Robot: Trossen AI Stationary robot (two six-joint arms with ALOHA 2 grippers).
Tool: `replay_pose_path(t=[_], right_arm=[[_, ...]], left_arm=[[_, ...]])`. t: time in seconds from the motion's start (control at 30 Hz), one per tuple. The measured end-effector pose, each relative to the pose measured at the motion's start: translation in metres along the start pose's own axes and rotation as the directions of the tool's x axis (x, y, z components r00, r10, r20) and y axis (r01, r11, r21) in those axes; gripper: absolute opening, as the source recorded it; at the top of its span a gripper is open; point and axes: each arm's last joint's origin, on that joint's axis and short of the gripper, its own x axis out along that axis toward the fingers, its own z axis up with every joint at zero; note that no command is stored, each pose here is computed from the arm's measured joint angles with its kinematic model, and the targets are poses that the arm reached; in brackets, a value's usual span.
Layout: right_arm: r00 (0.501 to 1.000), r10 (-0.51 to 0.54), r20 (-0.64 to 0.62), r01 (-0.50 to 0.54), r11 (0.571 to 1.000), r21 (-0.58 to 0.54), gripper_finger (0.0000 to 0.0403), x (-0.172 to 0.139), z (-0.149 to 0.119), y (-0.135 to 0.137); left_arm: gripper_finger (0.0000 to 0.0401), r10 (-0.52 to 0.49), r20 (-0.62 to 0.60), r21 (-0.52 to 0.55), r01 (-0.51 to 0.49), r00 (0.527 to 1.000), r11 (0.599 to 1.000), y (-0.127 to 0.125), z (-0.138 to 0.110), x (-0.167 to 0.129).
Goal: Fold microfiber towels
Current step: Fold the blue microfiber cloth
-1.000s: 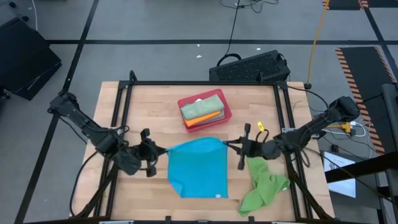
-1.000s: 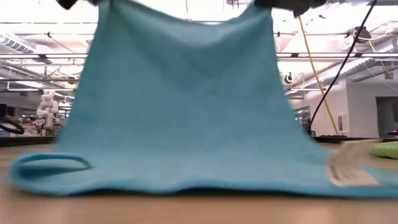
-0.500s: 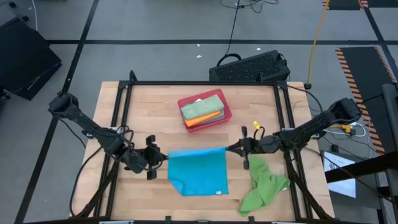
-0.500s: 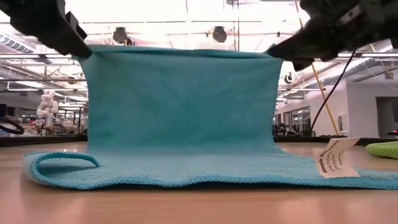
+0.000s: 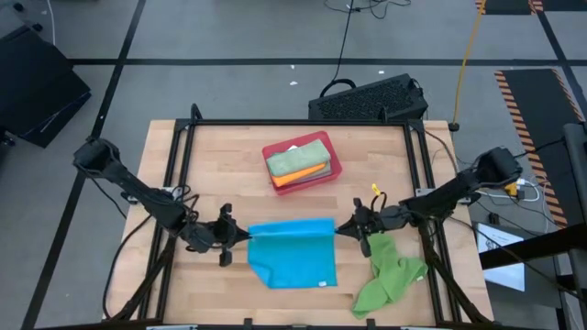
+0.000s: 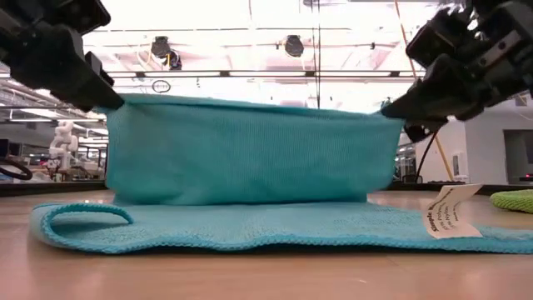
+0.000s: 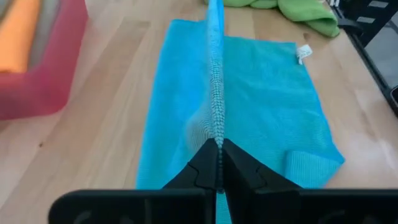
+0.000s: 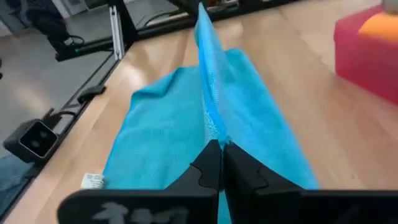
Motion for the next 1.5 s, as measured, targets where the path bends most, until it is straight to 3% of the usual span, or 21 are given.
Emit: replay_pose_path(t=[0.3, 0.43, 0.67, 0.93, 1.17, 1.4, 1.5], right_arm=[[0.996, -0.09, -0.021, 0.09, 0.996, -0.012, 0.0021, 0.014, -0.016, -0.012], [0.983, -0.186, 0.005, 0.186, 0.982, -0.032, 0.0033, 0.014, -0.015, -0.018], [0.978, -0.207, 0.019, 0.207, 0.977, -0.04, 0.0085, 0.015, -0.012, -0.023], [0.992, -0.124, 0.0, 0.124, 0.992, -0.018, 0.0132, 0.015, -0.013, -0.016], [1.0, -0.003, -0.003, 0.003, 1.0, -0.004, 0.0127, 0.015, -0.014, 0.009], [0.999, 0.022, 0.036, -0.02, 0.999, -0.046, 0.0111, 0.019, -0.007, 0.031], [0.999, 0.013, 0.05, -0.01, 0.998, -0.065, 0.0109, 0.02, -0.005, 0.034]], left_arm=[[0.0018, 0.072, -0.073, 0.037, -0.069, 0.995, 0.997, 0.002, -0.022, 0.02], [0.0042, 0.143, -0.072, 0.058, -0.139, 0.987, 0.989, 0.004, -0.028, 0.025], [0.0104, 0.168, -0.057, 0.043, -0.165, 0.984, 0.985, 0.007, -0.025, 0.026], [0.0157, 0.132, -0.018, 0.053, -0.131, 0.991, 0.99, -0.001, -0.003, 0.015], [0.0172, 0.146, -0.097, -0.015, -0.148, 0.984, 0.989, -0.009, 0.014, 0.003], [0.0172, 0.024, 0.003, -0.049, -0.024, 1.0, 0.999, -0.035, 0.02, 0.008], [0.0172, -0.014, 0.029, -0.034, 0.015, 0.999, 0.999, -0.048, 0.012, 0.022]])
